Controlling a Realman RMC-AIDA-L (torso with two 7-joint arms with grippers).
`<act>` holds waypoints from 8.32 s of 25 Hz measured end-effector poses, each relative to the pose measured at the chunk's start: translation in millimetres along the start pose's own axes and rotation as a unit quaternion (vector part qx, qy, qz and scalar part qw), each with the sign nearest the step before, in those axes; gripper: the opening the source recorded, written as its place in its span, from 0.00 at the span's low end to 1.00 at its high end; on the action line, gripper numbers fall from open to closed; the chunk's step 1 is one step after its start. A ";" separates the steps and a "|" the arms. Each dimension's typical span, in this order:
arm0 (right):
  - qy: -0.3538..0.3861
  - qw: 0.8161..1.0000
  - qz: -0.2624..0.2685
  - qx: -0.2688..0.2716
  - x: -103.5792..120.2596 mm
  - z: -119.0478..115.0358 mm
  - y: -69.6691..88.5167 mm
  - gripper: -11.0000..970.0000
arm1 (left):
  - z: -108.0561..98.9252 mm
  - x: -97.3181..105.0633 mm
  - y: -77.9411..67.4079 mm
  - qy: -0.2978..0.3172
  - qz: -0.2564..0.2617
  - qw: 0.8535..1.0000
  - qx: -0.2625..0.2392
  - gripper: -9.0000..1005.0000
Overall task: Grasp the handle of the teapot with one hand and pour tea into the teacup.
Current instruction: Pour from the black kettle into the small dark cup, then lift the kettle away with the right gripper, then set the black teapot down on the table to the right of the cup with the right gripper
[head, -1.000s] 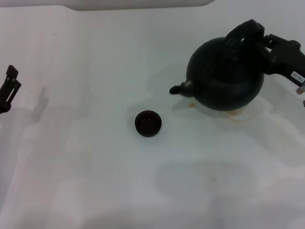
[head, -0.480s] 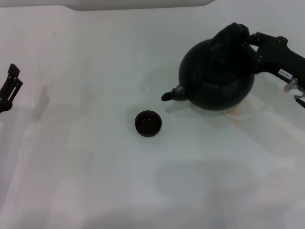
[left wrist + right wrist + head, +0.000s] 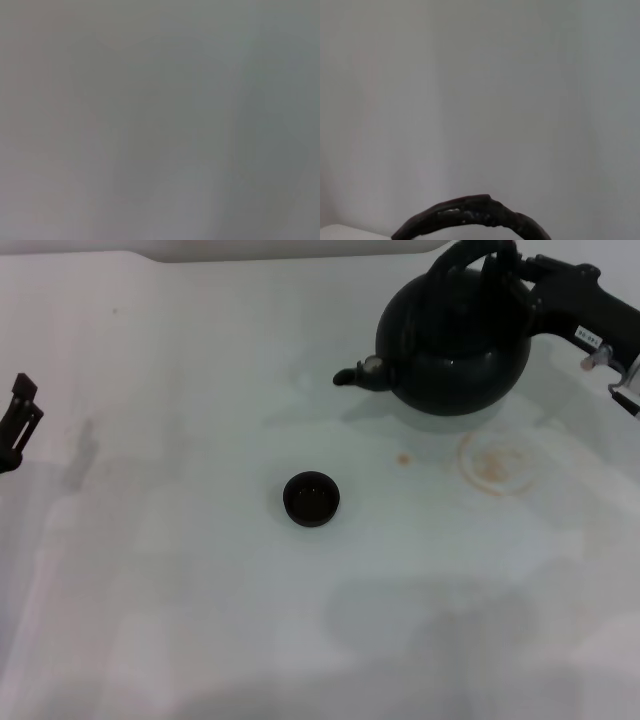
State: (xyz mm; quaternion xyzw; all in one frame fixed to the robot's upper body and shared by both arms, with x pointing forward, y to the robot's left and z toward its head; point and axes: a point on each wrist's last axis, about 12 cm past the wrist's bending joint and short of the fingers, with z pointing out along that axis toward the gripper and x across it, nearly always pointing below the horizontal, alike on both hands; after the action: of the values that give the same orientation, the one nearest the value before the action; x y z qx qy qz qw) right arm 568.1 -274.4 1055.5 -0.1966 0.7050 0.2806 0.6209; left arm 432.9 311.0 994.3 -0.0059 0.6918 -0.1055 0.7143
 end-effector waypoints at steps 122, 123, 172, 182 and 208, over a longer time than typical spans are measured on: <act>0.104 0.956 -0.274 -0.012 -27.9 -7.1 96.8 0.19 | 2.5 -0.5 7.4 0.004 0.004 1.000 -0.016 0.89; 0.104 0.956 -0.275 -0.012 -27.9 -7.1 96.8 0.19 | 2.5 -0.5 7.4 0.004 0.005 1.000 -0.016 0.89; 0.106 0.945 -0.310 -0.020 -30.6 -5.6 99.2 0.18 | 3.1 -0.6 7.2 0.004 0.005 1.000 -0.016 0.89; 0.109 0.955 -0.274 -0.012 -27.0 -8.3 98.4 0.17 | 3.6 -0.8 7.0 0.004 0.004 1.000 -0.015 0.89; 0.079 0.992 0.010 0.103 -3.8 -64.5 53.8 0.17 | 3.7 -0.8 7.1 0.004 0.005 1.000 -0.015 0.89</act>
State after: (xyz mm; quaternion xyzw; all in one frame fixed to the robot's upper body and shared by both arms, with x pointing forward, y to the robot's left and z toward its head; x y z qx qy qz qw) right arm 485.6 -274.8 1072.0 -0.1458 0.7787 0.1966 0.5777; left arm 437.6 317.6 994.1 -0.0132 0.6959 -0.0918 0.7121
